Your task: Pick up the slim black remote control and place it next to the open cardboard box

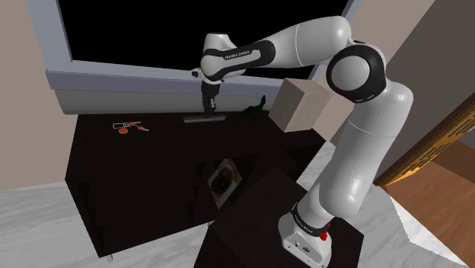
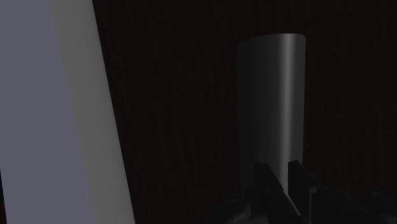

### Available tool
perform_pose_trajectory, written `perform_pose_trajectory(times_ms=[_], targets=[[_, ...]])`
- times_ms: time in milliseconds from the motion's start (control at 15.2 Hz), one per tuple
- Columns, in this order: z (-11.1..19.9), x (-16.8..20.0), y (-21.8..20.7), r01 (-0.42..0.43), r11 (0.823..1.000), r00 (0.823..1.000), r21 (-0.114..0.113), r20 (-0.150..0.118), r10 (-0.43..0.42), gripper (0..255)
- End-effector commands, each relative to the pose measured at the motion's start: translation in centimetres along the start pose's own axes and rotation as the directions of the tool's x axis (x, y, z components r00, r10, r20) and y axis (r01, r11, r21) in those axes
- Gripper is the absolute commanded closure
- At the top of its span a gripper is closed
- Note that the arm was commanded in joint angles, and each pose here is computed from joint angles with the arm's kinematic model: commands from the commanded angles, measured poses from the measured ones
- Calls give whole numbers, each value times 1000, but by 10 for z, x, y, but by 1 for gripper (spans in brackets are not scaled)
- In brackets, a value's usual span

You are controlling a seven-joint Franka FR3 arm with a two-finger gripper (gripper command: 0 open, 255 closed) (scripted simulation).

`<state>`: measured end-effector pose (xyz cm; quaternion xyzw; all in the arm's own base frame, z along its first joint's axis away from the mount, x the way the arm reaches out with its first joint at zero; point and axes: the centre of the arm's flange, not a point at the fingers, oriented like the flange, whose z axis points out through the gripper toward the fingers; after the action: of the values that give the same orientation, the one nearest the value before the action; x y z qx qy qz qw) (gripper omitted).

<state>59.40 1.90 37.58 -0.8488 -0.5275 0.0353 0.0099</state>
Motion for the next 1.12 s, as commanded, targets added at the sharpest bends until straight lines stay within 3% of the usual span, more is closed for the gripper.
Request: perform_pose_trajectory(times_ms=[0, 1056], targets=[[-27, -2, 15, -16, 996, 999, -90, -48, 11, 255], [-112, -6, 10, -16, 996, 999, -90, -48, 11, 255]])
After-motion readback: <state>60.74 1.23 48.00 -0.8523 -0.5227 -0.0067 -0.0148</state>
